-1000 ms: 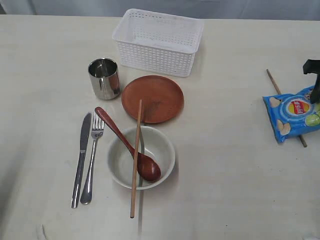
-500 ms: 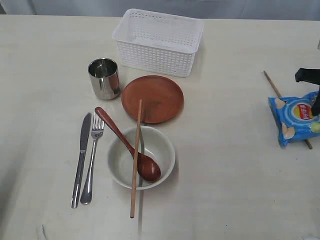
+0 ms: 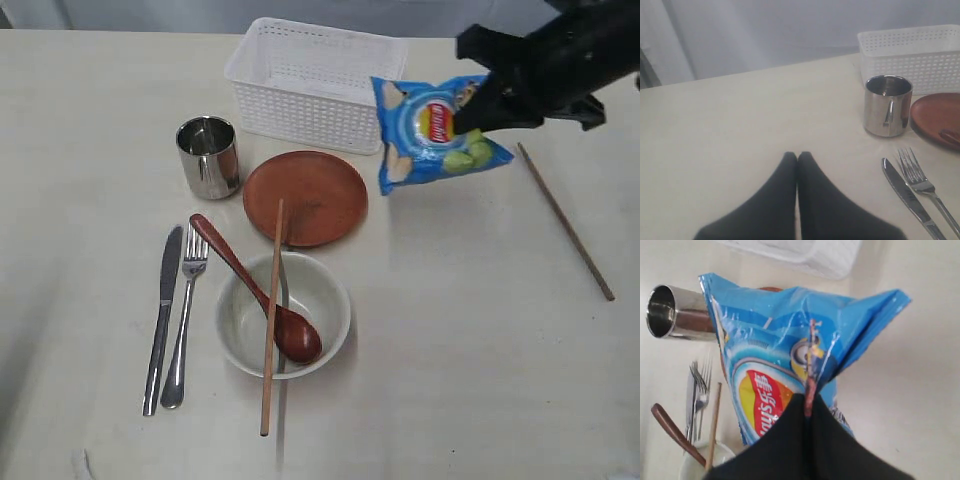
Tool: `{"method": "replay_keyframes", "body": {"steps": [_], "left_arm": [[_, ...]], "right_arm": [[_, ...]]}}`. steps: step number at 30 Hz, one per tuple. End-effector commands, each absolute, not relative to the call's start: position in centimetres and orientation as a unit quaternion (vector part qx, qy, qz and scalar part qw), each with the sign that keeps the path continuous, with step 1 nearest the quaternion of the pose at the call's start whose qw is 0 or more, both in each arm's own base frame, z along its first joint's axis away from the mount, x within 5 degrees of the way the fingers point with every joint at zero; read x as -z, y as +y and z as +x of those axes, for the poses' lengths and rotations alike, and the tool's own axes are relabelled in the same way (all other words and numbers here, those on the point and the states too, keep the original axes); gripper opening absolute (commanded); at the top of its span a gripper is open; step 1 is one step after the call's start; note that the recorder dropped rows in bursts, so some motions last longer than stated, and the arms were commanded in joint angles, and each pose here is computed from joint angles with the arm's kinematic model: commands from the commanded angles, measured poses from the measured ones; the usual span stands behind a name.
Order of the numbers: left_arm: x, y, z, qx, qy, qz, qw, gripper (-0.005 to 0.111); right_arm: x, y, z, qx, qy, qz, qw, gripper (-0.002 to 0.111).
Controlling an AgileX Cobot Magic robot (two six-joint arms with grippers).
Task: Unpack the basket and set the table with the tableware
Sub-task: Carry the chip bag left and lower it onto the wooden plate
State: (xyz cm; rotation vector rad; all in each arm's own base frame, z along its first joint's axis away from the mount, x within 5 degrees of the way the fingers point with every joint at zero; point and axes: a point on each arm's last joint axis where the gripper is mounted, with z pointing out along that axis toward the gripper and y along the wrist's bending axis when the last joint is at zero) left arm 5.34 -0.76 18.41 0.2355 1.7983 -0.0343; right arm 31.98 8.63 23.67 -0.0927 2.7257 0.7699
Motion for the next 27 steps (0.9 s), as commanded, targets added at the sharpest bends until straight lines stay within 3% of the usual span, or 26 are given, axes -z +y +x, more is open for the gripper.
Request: {"method": "replay_keyframes", "body": {"steps": [1,11,19,27], "left_arm": [[-18.4,-0.8,5.3,0.018,0.779,0.099,0.619,0.000],[-18.4,-0.8,5.3,0.018,0.779,0.099,0.619,0.000],[-18.4,-0.8,5.3,0.018,0.779,0.099,0.619,0.000],[-18.4,-0.8,5.3,0.018,0.779,0.099,0.619,0.000]], "right_arm": [[-24.2,13.2,32.2,-0.265,0.935,-0.042,0.231,-0.001],[-21.5,19.1,31.4,-0.265,0.933,-0.067,0.232,-0.001],[-20.6,19.4,32.7,-0.240,0.925,-0.065,0.287,-0.001],[-18.4,19.7,32.9,-0.232,0.936,-0.062,0.256,-0.001]]}}
